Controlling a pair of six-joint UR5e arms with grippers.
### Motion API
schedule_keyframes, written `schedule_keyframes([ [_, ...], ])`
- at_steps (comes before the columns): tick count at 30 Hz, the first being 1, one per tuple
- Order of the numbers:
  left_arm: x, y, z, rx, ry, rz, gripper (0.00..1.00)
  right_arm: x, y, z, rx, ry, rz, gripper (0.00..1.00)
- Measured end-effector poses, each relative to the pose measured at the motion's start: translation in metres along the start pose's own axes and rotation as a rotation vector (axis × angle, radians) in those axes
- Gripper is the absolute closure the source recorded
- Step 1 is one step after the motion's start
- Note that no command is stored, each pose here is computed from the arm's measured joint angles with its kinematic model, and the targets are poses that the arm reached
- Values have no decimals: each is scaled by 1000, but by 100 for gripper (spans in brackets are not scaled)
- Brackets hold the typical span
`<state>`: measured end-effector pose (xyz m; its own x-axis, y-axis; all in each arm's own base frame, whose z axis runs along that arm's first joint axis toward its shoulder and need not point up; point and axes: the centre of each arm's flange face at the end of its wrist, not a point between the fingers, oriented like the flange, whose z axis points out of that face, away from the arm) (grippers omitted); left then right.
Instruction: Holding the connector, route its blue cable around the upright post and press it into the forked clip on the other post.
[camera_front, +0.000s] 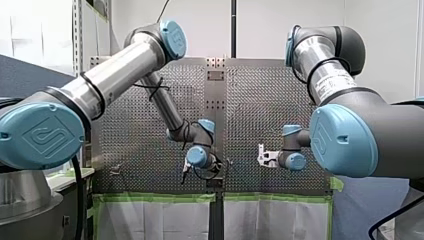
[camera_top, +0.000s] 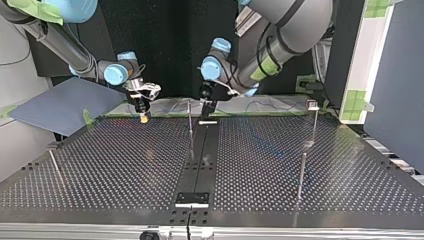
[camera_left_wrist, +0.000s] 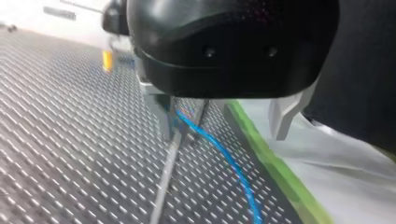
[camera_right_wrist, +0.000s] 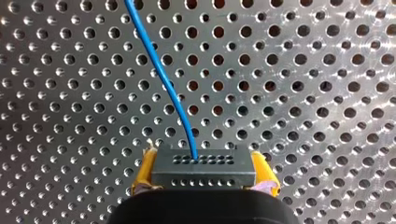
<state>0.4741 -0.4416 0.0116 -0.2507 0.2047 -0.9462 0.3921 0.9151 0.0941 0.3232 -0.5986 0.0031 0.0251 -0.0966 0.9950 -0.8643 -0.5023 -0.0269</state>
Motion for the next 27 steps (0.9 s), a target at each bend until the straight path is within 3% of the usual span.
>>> schedule_keyframes([
  [15, 1, -40, -29, 74, -19, 36, 0, -1, -1, -1, 1, -7, 2, 100],
  [27, 2, -47, -33, 62, -21, 37, 0, -1, 0, -1, 0, -5, 2, 100],
])
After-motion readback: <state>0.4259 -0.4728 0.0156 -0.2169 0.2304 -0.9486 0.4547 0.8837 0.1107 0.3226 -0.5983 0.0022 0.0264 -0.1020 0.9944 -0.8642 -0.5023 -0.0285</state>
